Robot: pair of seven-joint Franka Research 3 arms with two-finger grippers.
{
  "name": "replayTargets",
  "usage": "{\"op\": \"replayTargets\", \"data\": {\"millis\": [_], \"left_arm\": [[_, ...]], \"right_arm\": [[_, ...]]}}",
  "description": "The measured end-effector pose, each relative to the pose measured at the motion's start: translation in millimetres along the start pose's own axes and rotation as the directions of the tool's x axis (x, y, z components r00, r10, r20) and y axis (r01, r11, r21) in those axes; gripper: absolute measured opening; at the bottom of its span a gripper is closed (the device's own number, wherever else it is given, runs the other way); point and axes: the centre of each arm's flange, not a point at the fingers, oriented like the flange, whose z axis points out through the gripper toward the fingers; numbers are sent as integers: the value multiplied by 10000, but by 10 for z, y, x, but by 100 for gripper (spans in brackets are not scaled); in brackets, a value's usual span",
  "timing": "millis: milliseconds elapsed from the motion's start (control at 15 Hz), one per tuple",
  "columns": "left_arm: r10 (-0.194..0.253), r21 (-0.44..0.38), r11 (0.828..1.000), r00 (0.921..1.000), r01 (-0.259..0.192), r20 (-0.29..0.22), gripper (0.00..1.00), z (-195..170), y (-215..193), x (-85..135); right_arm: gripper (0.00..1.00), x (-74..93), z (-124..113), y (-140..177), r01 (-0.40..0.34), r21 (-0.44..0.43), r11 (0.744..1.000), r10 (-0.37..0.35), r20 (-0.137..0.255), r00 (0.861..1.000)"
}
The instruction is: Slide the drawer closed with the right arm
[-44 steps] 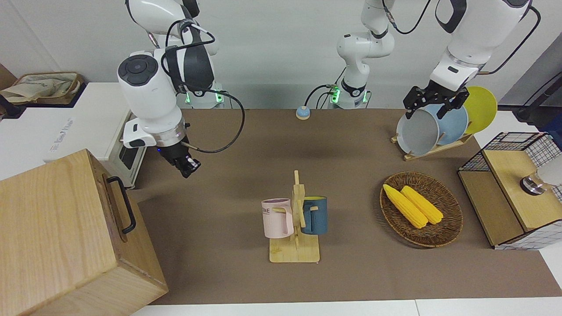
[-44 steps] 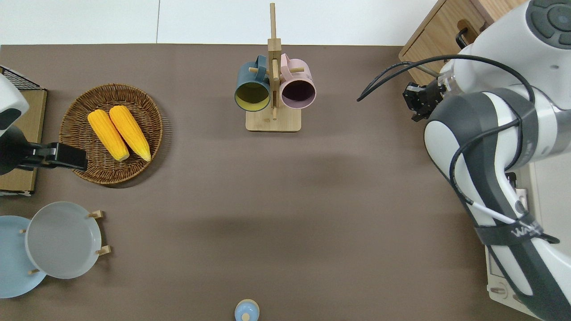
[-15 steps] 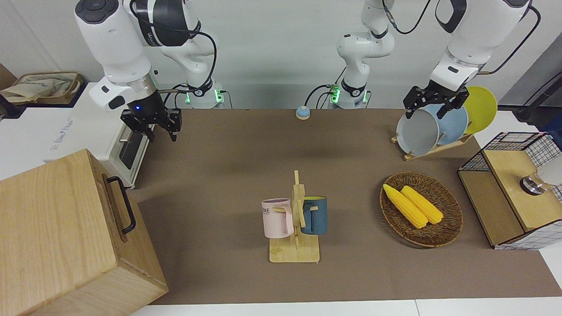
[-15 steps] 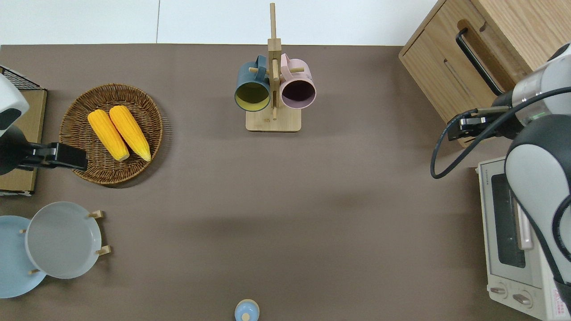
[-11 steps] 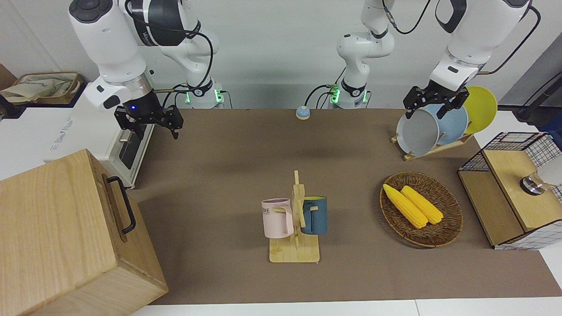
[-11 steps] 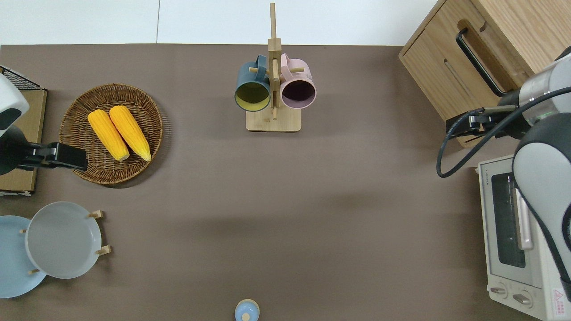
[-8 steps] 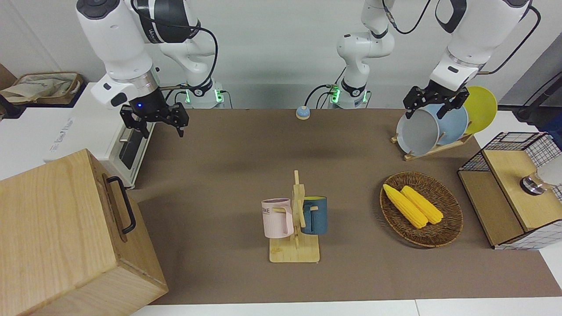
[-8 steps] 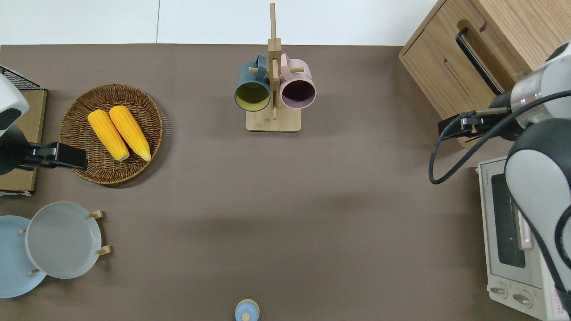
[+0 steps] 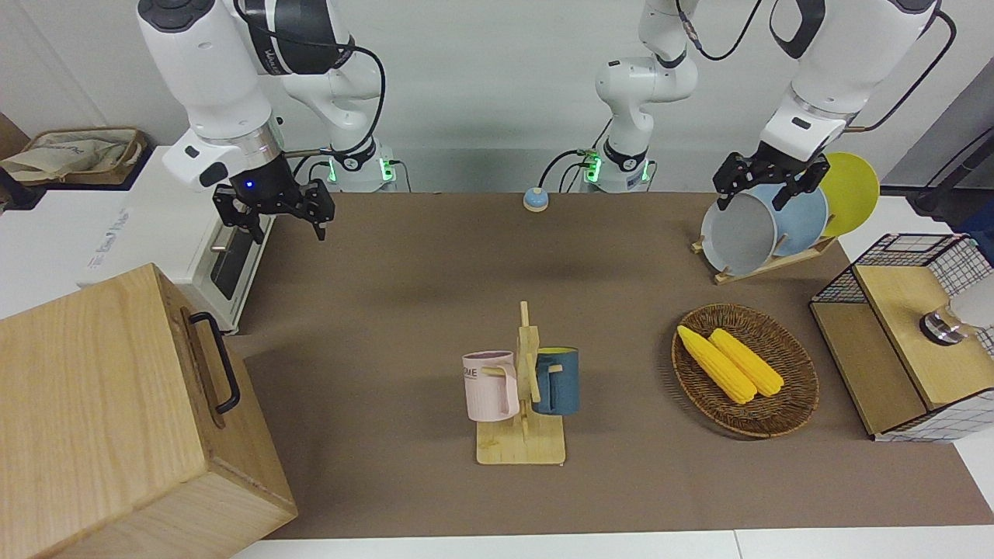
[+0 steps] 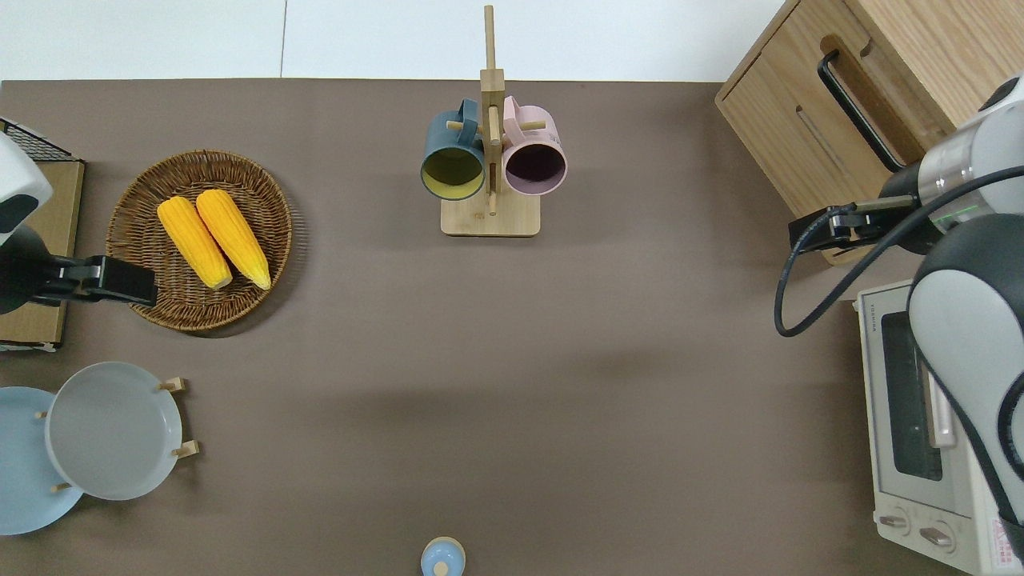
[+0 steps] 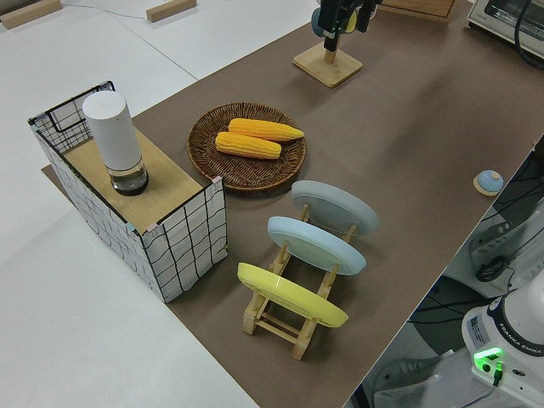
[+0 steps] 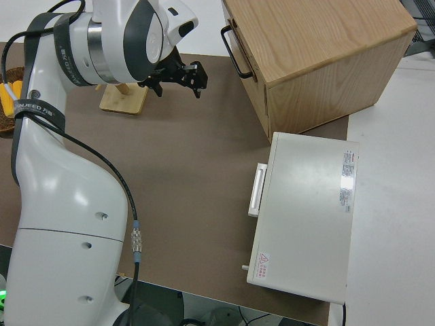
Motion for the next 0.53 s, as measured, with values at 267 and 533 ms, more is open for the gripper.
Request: {"op": "replayTargets", "data": {"millis": [267, 533], "left_arm": [[0, 0, 10000, 10000, 0, 0, 100, 0, 0, 0], [0, 0, 10000, 10000, 0, 0, 100, 0, 0, 0]], "right_arm": [[99, -16, 15, 54, 4, -19, 10000, -4, 162, 9999], [99, -67, 10, 28, 72, -107, 9999, -66, 551, 9985]]}}
